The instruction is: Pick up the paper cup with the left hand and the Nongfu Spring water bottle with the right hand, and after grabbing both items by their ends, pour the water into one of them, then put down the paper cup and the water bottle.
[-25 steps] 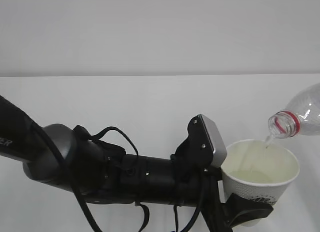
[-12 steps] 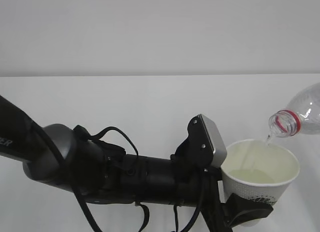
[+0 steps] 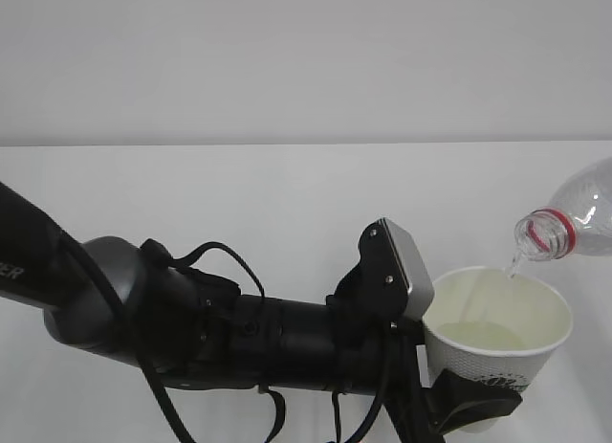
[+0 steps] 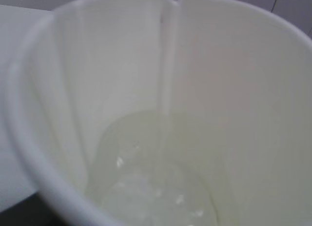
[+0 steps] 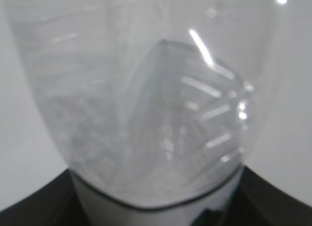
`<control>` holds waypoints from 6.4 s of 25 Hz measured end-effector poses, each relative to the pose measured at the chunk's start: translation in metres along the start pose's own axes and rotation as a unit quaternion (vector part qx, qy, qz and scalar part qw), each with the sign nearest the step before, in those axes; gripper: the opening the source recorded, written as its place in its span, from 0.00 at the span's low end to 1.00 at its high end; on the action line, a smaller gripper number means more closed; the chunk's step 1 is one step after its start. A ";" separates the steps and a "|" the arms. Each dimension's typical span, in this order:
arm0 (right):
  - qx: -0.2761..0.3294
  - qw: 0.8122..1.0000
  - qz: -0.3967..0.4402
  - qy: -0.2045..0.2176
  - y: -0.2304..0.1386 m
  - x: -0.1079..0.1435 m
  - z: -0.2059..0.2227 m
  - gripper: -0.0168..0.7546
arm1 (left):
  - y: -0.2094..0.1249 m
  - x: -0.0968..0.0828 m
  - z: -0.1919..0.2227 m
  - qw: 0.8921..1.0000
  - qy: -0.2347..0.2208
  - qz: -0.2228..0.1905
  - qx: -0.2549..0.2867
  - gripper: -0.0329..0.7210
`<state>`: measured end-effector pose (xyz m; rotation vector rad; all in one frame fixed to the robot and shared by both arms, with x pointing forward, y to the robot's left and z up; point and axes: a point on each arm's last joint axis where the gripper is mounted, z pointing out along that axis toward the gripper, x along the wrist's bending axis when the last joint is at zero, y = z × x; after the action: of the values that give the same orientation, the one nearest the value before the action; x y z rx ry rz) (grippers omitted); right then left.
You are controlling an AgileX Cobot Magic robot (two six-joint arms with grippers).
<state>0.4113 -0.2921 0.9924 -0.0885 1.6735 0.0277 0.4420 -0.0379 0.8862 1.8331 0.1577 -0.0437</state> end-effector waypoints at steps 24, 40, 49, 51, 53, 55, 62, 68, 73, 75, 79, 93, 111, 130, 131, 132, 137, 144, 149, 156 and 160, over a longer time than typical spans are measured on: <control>0.001 1.000 -0.004 -0.001 0.000 0.000 0.000 0.62 | -0.001 0.000 0.000 1.000 0.002 0.000 0.005 0.71; 0.003 1.000 -0.005 -0.001 -0.001 0.000 0.000 0.62 | -0.004 0.001 0.001 1.000 0.003 -0.002 0.009 0.71; 0.003 1.000 -0.008 -0.001 -0.001 0.000 0.000 0.62 | -0.004 0.001 0.001 1.000 0.003 -0.002 0.009 0.70; 0.003 1.000 -0.008 -0.001 -0.001 0.000 0.000 0.62 | -0.004 0.001 0.001 1.000 0.003 -0.002 0.009 0.70; 0.003 1.000 -0.008 -0.001 -0.001 0.000 0.000 0.62 | -0.004 0.001 0.001 1.000 0.003 -0.002 0.009 0.70; 0.003 1.000 -0.008 -0.001 -0.001 0.000 0.000 0.62 | -0.004 0.001 0.001 1.000 0.003 -0.002 0.009 0.70; 0.003 1.000 -0.008 -0.001 -0.001 0.000 0.000 0.62 | -0.004 0.001 0.001 1.000 0.003 -0.002 0.009 0.70; 0.003 1.000 -0.007 -0.001 -0.001 0.000 0.000 0.62 | -0.004 0.001 0.001 1.000 0.004 -0.002 0.010 0.70; 0.003 1.000 -0.009 -0.001 -0.001 0.000 0.000 0.62 | -0.004 0.001 0.001 1.000 0.004 -0.002 0.010 0.70; 0.003 1.000 -0.009 -0.001 -0.001 0.000 0.000 0.62 | -0.004 0.001 0.001 1.000 0.004 -0.002 0.010 0.70; 0.003 1.000 -0.011 -0.001 -0.001 0.000 0.000 0.62 | -0.004 0.001 0.001 1.000 0.004 -0.002 0.010 0.70; 0.003 1.000 -0.012 -0.001 -0.001 0.000 0.000 0.62 | -0.004 0.001 0.001 1.000 0.004 -0.002 0.010 0.70; 0.003 1.000 -0.012 -0.002 -0.001 0.000 0.000 0.62 | -0.005 0.001 0.001 1.000 0.004 -0.002 0.011 0.70; 0.003 1.000 -0.012 -0.003 -0.001 -0.001 0.000 0.62 | -0.005 0.001 0.001 1.000 0.004 -0.002 0.011 0.70; 0.003 1.000 -0.010 -0.004 -0.001 -0.001 0.000 0.62 | -0.005 0.001 0.001 1.000 0.004 -0.002 0.011 0.70; 0.003 1.000 -0.009 -0.004 -0.001 -0.001 0.000 0.62 | -0.005 0.001 0.001 1.000 0.004 -0.002 0.011 0.70; 0.003 1.000 0.011 -0.004 -0.001 -0.001 0.000 0.62 | -0.005 0.001 0.001 1.000 0.004 -0.002 0.011 0.70; 0.003 0.998 0.067 -0.005 -0.001 -0.001 0.000 0.62 | -0.005 0.001 0.001 1.000 0.004 -0.002 0.011 0.70; 0.003 0.994 0.112 -0.005 -0.001 -0.001 0.000 0.62 | -0.005 0.001 0.001 1.000 0.004 -0.002 0.011 0.70; 0.002 0.985 0.172 -0.006 -0.001 -0.001 0.000 0.62 | -0.005 0.001 0.001 1.000 0.004 -0.002 0.011 0.70; 0.002 0.966 0.258 -0.007 -0.001 -0.001 0.000 0.62 | -0.005 0.001 0.001 1.000 0.004 -0.002 0.011 0.70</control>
<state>0.4113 -0.2926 0.9936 0.3512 1.6429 0.4169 0.4425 -0.0374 0.8816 1.8561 0.1674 -0.0416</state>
